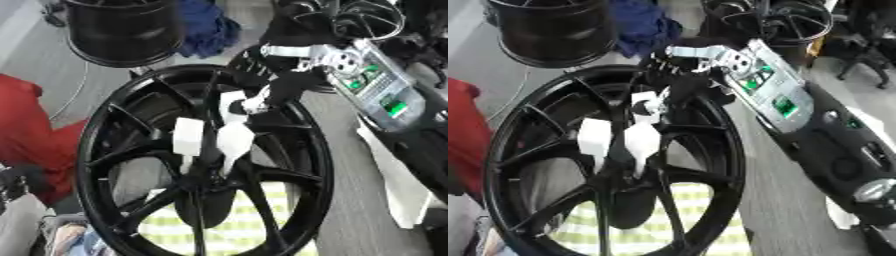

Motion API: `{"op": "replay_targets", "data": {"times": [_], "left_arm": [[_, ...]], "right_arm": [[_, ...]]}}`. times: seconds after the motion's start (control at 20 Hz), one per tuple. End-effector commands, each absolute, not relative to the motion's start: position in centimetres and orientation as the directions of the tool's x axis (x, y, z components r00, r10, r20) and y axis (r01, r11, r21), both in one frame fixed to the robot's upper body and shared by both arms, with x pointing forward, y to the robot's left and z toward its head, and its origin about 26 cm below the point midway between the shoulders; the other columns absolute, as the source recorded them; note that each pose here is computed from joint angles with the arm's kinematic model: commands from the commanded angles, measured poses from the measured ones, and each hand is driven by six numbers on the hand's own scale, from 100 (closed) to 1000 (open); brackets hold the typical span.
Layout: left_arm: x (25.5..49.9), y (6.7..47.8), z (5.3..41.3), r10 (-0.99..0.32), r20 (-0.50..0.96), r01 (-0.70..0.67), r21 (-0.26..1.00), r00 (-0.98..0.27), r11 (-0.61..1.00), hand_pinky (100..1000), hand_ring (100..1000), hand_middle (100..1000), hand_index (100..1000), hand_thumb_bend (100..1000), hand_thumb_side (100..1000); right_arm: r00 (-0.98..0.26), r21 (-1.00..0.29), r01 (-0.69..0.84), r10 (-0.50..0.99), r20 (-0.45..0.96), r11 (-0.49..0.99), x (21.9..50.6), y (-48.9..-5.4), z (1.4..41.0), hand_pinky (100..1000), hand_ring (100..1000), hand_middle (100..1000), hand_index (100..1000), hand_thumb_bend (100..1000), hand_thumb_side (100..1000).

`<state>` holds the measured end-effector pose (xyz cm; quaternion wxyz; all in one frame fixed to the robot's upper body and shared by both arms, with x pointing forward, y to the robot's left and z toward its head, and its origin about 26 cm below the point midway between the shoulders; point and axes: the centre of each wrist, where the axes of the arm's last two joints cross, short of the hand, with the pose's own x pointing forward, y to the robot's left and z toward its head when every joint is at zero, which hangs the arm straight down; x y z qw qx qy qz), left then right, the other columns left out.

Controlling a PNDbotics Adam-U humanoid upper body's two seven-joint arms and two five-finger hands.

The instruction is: Pull the pin out of the wheel hub.

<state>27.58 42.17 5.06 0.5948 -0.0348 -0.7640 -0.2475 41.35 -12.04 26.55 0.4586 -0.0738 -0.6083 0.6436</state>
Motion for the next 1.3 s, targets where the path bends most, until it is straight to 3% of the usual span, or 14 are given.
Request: {"op": "replay_targets", "data": {"times": [0.05, 0.8, 0.85, 0.9, 1.05, 1.3], "left_arm": [[27.7, 42.7, 6.3, -0.272, 0.907, 0.340, 0.379, -0.322, 0.861, 691, 673, 621, 781, 100, 866], [27.8, 42.6, 6.3, -0.274, 0.906, 0.341, 0.381, -0.324, 0.859, 692, 672, 621, 782, 100, 867], [27.8, 42.6, 6.4, -0.274, 0.905, 0.341, 0.382, -0.325, 0.859, 692, 672, 621, 782, 100, 867], [27.8, 42.6, 6.4, -0.274, 0.905, 0.341, 0.383, -0.325, 0.858, 692, 672, 621, 782, 100, 866], [27.9, 42.6, 6.4, -0.276, 0.903, 0.341, 0.386, -0.328, 0.857, 692, 672, 621, 782, 100, 867], [28.0, 42.5, 6.5, -0.277, 0.901, 0.342, 0.390, -0.334, 0.855, 692, 672, 621, 782, 100, 866]], "right_arm": [[-0.572, -0.867, -0.473, 0.693, 0.439, 0.159, 41.6, -12.4, 27.5, 768, 792, 752, 883, 449, 348], [-0.575, -0.868, -0.487, 0.712, 0.404, 0.100, 42.1, -12.0, 26.9, 765, 776, 728, 840, 352, 234], [-0.576, -0.867, -0.489, 0.712, 0.402, 0.094, 42.1, -11.9, 26.9, 765, 776, 728, 840, 352, 234], [-0.576, -0.867, -0.489, 0.712, 0.400, 0.091, 42.1, -11.9, 26.9, 764, 775, 724, 835, 283, 316], [-0.577, -0.873, -0.479, 0.716, 0.392, 0.092, 42.2, -11.6, 26.9, 763, 774, 720, 828, 232, 353], [-0.582, -0.876, -0.476, 0.718, 0.381, 0.079, 42.3, -11.1, 26.7, 760, 765, 700, 804, 200, 335]]}}
